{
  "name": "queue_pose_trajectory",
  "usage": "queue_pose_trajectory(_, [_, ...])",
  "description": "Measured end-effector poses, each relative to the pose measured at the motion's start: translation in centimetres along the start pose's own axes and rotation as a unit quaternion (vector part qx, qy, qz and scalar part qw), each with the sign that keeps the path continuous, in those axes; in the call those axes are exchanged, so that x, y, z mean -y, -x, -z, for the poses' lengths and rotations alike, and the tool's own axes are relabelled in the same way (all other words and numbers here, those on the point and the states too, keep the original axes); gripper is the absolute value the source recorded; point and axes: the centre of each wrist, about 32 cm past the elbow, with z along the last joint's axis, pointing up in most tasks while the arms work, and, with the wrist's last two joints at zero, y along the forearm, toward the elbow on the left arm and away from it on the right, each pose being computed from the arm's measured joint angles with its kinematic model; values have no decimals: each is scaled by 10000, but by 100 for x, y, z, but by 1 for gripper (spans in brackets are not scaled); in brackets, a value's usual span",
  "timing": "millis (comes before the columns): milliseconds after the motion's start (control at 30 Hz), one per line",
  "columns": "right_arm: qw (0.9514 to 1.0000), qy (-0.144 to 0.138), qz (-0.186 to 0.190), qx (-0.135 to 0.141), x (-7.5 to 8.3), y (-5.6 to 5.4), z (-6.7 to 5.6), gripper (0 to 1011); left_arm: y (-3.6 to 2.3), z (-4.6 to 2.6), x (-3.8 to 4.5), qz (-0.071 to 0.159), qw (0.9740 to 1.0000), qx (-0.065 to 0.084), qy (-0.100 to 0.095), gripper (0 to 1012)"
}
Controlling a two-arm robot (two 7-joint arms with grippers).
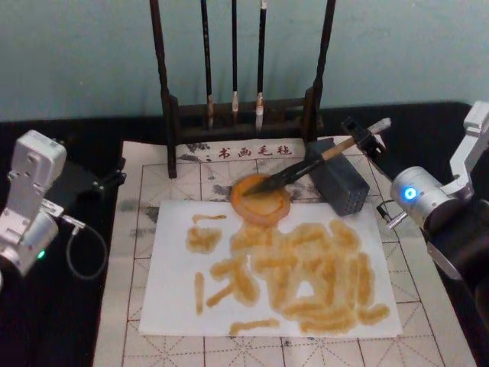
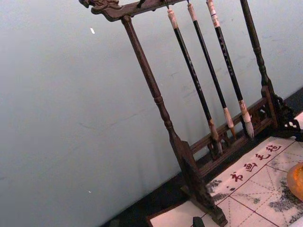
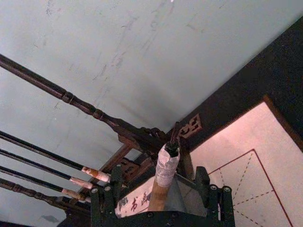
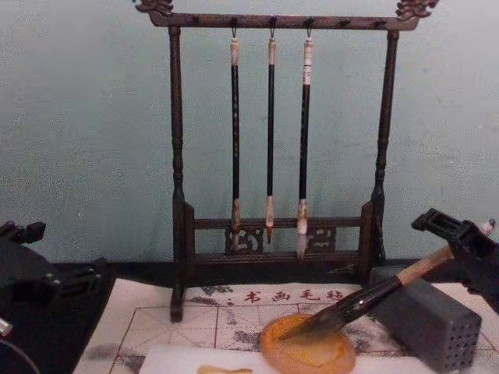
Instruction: Pick up the brush from the inkstone, write on the paper, then place the brush back to its original position.
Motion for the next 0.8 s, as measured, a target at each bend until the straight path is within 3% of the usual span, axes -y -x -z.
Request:
queue_pose_trajectory(200, [10000, -1, -6, 0, 2, 0, -2, 1000, 0, 0, 0, 0, 10000, 0, 0, 1001])
queue_pose_trajectory(433, [10000, 1, -12, 6, 4, 0, -3, 865, 0, 0, 0, 0, 10000, 0, 0, 1001])
queue_pose_trajectory(800, [10000, 1, -18, 8, 6, 0, -5, 502, 0, 0, 0, 0, 10000, 0, 0, 1001])
